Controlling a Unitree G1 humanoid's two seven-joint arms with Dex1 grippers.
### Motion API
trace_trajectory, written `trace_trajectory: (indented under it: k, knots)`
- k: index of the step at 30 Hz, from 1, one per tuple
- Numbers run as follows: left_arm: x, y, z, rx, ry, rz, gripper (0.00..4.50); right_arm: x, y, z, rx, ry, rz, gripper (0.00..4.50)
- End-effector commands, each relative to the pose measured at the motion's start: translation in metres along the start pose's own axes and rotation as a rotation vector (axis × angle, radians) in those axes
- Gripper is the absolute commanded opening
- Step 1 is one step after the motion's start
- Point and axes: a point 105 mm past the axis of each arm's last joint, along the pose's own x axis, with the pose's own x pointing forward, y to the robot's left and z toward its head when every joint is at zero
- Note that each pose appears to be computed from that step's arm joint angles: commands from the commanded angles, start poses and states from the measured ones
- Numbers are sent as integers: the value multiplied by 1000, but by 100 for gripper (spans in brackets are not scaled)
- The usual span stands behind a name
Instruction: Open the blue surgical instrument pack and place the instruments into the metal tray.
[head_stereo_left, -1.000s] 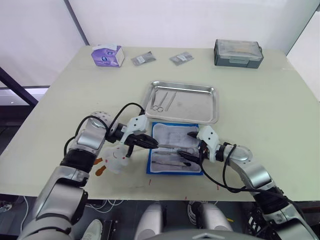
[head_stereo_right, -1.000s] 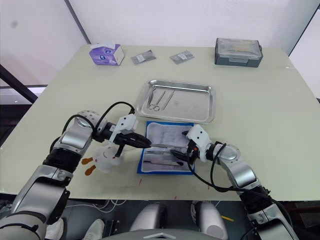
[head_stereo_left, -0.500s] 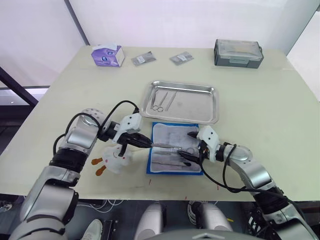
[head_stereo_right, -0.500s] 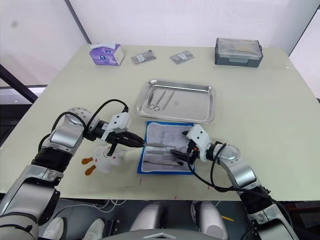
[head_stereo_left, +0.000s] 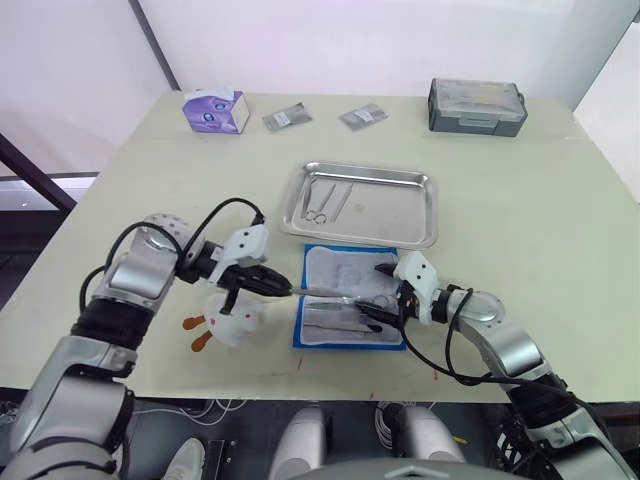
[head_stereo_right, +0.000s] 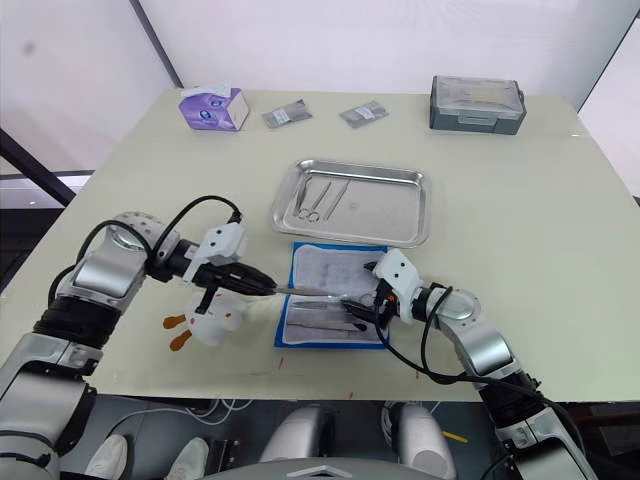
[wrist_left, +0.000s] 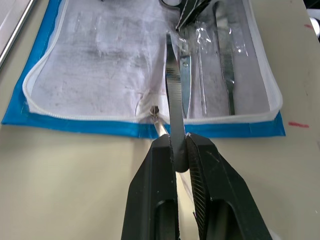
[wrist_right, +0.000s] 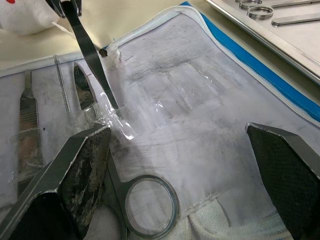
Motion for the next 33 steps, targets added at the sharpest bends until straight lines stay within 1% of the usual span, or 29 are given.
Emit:
trace_trajectory:
  k: [1,20,28,33]
  knots:
    - [-8,-4,10,33,-25,-30,3,-13,1,-69,125,248,-43,450]
    - [-26,-1,2,6,1,13,3,-12,1,-69,125,247,-40,450]
    - [-37,-6,5,-12,3,6,3,-13,1,-70,123,248,-40,450]
    - [-43,-3,15,-18,-39,21,3,-12,1,-69,123,247,-38,450]
